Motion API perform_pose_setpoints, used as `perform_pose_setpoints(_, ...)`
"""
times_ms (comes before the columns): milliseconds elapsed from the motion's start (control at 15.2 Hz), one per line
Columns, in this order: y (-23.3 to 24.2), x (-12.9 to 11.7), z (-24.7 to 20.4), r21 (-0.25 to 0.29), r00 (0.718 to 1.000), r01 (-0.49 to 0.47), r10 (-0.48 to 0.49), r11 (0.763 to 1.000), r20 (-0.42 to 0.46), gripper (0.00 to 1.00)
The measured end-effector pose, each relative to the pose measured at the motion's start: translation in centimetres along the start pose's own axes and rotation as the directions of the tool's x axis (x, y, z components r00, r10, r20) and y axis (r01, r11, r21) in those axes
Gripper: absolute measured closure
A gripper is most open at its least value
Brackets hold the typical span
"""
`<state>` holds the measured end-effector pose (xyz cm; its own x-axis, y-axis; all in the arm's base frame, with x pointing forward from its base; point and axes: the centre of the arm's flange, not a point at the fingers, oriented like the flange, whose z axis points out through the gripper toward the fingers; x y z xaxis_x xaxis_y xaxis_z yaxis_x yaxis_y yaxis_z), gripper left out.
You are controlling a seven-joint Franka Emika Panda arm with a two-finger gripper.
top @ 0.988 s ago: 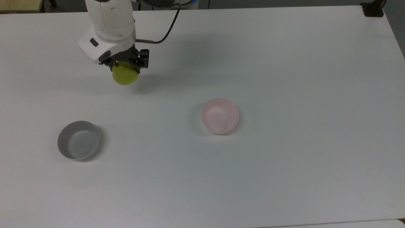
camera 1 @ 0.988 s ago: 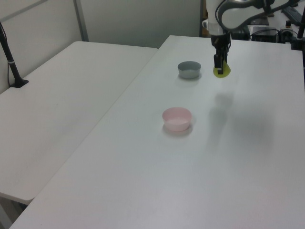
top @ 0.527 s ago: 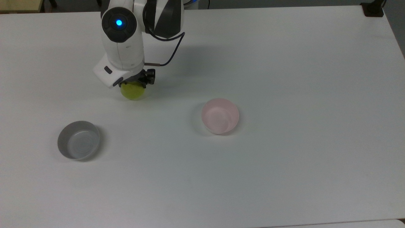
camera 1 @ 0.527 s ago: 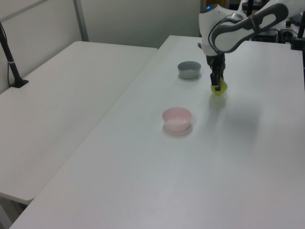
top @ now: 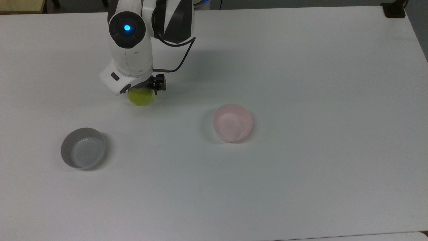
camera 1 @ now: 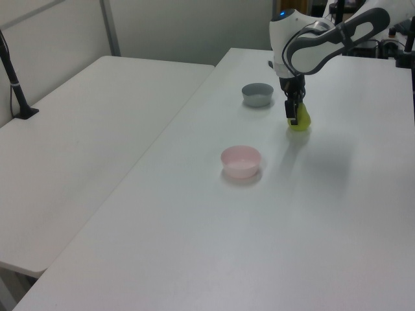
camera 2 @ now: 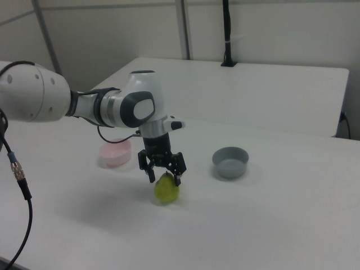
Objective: Pick up a pear from the bowl
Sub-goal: 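Lower the held pear onto the table beside the grey bowl, then open the gripper, release the pear, and raise the gripper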
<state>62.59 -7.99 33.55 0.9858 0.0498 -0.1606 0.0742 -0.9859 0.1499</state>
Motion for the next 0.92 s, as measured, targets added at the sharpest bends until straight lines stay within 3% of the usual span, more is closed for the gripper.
perform_pose_setpoints(263, 0.6, -0.6, -4.0, 0.0, 1.0, -0.011, 0.011, 1.0, -0.022, 0.0)
perform_pose_setpoints(461, 0.5, -2.9, -11.4, 0.005, 1.0, -0.014, 0.014, 1.0, -0.026, 0.0)
perform_pose_setpoints(724, 0.2, -5.9, -16.8, 0.068, 0.998, -0.027, 0.031, 0.997, -0.054, 0.0)
perform_pose_setpoints(922, 0.6, -7.5, -19.0, 0.083, 0.997, -0.034, 0.039, 0.996, -0.066, 0.0)
